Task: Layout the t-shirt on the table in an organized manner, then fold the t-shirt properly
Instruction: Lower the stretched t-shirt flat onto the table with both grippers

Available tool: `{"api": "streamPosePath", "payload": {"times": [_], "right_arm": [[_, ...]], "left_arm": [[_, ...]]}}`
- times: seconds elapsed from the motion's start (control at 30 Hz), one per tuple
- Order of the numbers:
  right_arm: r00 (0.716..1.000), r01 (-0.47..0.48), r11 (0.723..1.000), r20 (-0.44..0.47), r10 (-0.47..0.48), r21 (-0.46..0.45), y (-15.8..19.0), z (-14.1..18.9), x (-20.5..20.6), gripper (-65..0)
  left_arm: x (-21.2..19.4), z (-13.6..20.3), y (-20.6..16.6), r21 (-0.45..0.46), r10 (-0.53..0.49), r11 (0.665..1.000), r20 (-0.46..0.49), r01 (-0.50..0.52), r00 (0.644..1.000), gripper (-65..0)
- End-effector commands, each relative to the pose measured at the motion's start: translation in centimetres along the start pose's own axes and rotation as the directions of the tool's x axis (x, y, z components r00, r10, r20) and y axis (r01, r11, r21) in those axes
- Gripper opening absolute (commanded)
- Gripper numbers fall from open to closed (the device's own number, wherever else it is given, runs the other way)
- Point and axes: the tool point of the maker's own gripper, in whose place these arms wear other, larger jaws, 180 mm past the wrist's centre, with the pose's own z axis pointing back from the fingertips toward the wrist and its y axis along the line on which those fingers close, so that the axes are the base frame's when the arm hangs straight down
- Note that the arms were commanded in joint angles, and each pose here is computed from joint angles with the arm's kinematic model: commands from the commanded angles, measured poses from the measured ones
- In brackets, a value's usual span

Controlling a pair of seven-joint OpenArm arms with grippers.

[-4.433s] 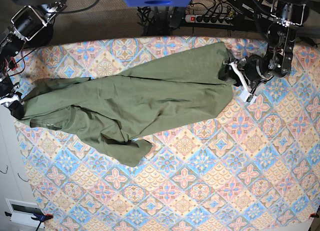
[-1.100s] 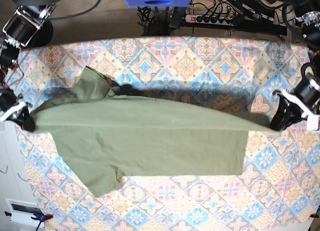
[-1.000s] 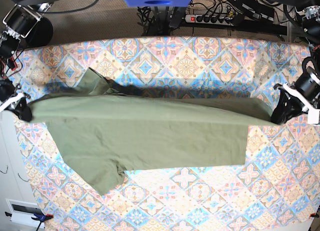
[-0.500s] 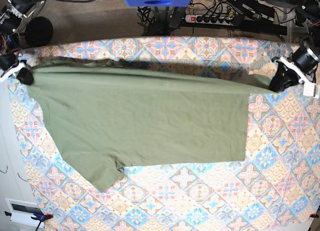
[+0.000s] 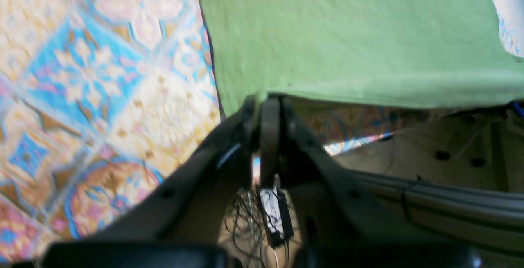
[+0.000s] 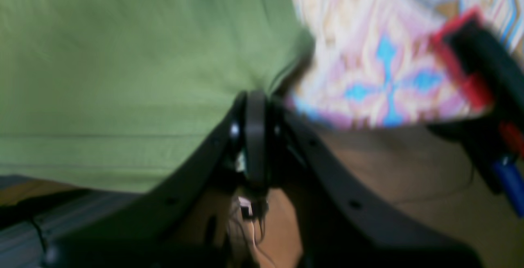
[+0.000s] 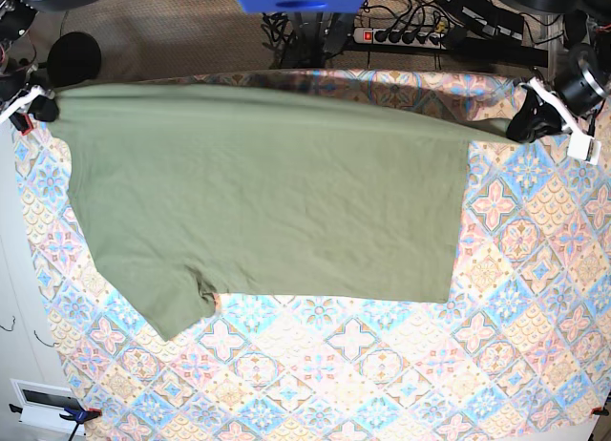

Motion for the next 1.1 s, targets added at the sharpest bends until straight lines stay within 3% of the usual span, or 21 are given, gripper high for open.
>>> {"api": "streamPosePath", "payload": {"times": [0.0, 0.37, 0.53, 0.7, 0.83, 1.07], "right_arm": [[0.999, -0.03, 0.999, 0.044, 0.032, -0.034, -0.8, 1.3, 1.8, -64.1], [0.998, -0.01, 0.999, 0.066, 0.014, -0.051, -1.4, 1.9, 1.9, -64.0], [0.999, -0.037, 0.999, 0.01, 0.037, -0.01, -0.2, 0.3, 1.2, -63.9], [0.999, -0.048, 0.999, -0.025, 0.048, -0.002, 0.1, 0.1, 0.3, -63.9], [0.995, -0.04, 0.999, -0.092, 0.038, -0.02, -0.5, 0.9, -2.2, -63.9], [0.995, -0.04, 0.999, -0.089, 0.038, -0.026, -0.7, 1.1, -2.1, -63.9]], "left_arm": [[0.9, 0.3, 0.1, 0.009, -0.019, 1.0, 0.023, 0.019, 1.0, -65.0], [0.3, -0.1, -0.4, -0.012, -0.023, 1.0, -0.007, 0.023, 1.0, -65.0], [-1.2, -0.9, -1.4, -0.051, -0.012, 0.999, -0.052, 0.009, 0.999, -65.0], [-3.5, -0.9, -0.7, -0.007, -0.063, 0.998, -0.144, 0.063, 0.988, -65.0], [-3.9, -0.4, -0.1, -0.018, -0.171, 0.985, -0.218, 0.171, 0.961, -65.0], [-3.2, -0.3, 0.0, -0.038, -0.229, 0.973, -0.228, 0.226, 0.946, -65.0]]}}
